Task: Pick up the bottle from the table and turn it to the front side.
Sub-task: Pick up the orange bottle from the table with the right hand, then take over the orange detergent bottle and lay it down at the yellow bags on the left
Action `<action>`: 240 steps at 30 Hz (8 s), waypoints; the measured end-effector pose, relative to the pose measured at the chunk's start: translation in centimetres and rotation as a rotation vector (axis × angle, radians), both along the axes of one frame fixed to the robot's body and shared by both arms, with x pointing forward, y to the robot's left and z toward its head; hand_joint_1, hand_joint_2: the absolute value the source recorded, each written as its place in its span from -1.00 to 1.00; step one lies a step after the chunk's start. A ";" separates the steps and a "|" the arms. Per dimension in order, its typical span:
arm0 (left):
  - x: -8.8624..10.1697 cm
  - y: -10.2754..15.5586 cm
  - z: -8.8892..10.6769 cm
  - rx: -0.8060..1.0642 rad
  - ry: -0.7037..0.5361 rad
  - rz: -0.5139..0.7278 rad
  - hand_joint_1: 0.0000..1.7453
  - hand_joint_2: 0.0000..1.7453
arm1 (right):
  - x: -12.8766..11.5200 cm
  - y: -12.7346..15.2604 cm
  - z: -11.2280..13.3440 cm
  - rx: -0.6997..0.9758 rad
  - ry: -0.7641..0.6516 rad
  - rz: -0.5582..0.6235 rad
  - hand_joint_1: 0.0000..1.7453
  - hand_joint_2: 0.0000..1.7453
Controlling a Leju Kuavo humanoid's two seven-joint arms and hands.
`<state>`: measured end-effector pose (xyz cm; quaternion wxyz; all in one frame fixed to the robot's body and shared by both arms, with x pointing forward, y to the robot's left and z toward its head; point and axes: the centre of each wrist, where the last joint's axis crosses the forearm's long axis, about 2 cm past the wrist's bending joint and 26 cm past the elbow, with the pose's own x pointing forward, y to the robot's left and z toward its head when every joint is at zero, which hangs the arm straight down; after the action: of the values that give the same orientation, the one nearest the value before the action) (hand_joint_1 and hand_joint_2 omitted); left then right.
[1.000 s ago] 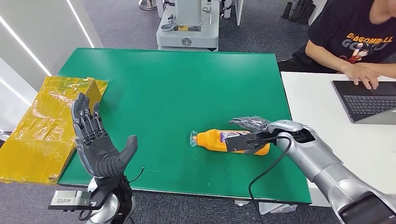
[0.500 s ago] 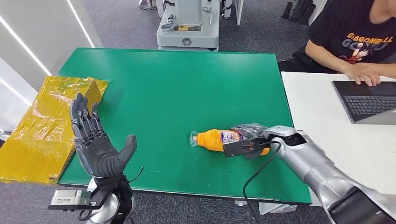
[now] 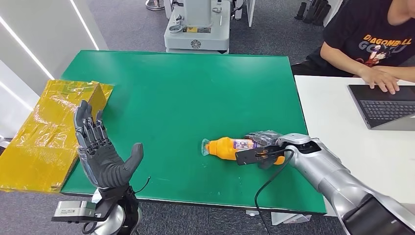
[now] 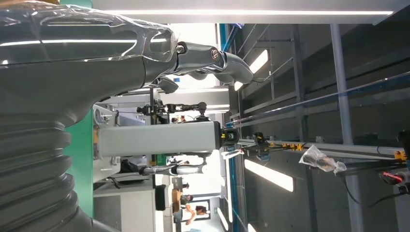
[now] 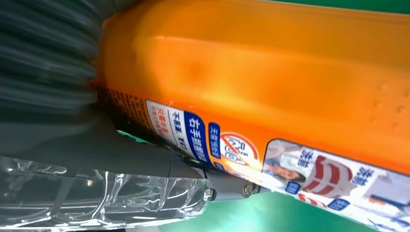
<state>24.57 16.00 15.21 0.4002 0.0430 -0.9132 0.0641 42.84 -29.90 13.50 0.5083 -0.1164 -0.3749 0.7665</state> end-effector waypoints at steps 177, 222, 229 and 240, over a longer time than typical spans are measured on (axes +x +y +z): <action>6.5 -1.6 -1.7 0.014 0.318 -0.557 1.00 1.00 | -7.7 17.2 -0.5 0.887 -0.351 0.208 -1.00 1.00; 8.2 11.3 1.1 0.527 0.272 -0.036 1.00 1.00 | -18.5 17.2 0.6 1.694 -0.837 -0.480 -1.00 1.00; 9.8 17.1 3.9 0.795 0.244 0.076 1.00 1.00 | -21.0 16.6 0.8 1.725 -0.929 -0.503 -1.00 1.00; 12.8 25.0 9.7 1.081 0.281 0.266 1.00 1.00 | -22.6 16.1 1.2 1.757 -0.937 -0.559 -1.00 1.00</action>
<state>37.36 41.01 24.92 0.4273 0.3643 -0.7409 -0.3684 20.22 -13.78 14.65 0.3768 -0.0738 -0.9222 -0.0452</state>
